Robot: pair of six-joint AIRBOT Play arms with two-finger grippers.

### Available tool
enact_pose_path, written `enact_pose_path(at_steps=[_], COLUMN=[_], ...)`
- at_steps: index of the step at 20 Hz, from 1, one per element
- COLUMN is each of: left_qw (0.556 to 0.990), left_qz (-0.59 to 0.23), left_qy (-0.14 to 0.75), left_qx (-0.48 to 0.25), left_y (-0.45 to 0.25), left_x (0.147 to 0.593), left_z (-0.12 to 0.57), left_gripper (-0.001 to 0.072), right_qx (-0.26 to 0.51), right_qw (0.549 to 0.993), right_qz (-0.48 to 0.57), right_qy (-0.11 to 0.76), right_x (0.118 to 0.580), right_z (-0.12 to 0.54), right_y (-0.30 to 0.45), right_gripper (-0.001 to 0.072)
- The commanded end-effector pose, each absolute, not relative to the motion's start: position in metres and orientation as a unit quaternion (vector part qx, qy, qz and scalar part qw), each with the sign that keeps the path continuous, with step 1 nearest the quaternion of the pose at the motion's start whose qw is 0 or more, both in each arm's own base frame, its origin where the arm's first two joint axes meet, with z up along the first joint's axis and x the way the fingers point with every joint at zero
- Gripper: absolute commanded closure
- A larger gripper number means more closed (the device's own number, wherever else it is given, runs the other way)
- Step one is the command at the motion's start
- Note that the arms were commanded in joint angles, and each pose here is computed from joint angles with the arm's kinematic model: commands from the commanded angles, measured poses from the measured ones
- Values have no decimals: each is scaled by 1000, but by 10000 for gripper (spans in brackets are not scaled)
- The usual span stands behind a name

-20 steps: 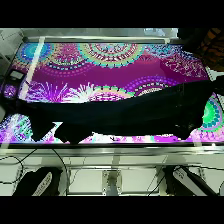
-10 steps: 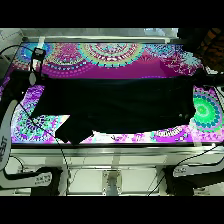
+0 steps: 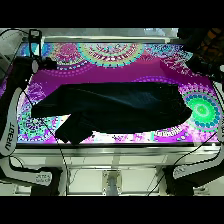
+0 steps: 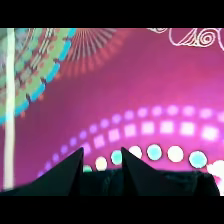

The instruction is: Fold the clothes and pants, and hang the long-sleeved shirts on hangers.

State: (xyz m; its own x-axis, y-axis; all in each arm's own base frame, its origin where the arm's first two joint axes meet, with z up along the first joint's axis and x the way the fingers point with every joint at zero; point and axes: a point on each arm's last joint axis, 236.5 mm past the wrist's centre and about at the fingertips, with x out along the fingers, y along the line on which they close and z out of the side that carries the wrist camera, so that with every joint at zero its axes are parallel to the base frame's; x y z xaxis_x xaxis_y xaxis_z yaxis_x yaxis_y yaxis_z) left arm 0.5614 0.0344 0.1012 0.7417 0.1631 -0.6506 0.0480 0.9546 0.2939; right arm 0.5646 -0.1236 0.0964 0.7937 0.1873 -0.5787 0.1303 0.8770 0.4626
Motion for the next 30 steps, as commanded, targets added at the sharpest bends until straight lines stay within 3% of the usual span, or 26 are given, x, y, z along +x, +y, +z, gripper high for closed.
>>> enact_pose_path(at_steps=[1,3,5,9,10,11,15,19,25,30], left_qw=[829,808,825,807,792,778,742,698,653,692], left_qz=[1,-44,-75,-94,-95,-98,-102,-104,-102,-33], left_qy=[522,559,541,570,591,610,659,708,750,717], left_qx=[201,182,142,119,115,113,71,29,28,79], left_y=[45,28,3,-7,-7,-7,-16,-28,-24,14], left_x=[488,458,444,386,364,344,283,236,179,190], left_z=[67,61,71,61,50,38,-5,-27,-57,-67], left_gripper=[402,403,402,402,402,402,402,401,399,399], right_qx=[162,143,154,204,219,236,297,322,327,319], right_qw=[873,827,788,770,764,756,711,692,688,710], right_qz=[73,109,107,69,61,53,48,43,43,37], right_qy=[454,532,587,600,604,608,636,645,647,627], right_x=[507,456,414,370,359,348,304,288,284,293], right_z=[80,63,50,40,35,29,2,-17,-23,-13], right_y=[-115,-118,-134,-171,-177,-181,-181,-175,-169,-171], right_gripper=[446,454,453,448,419,335,311,311,311,311])
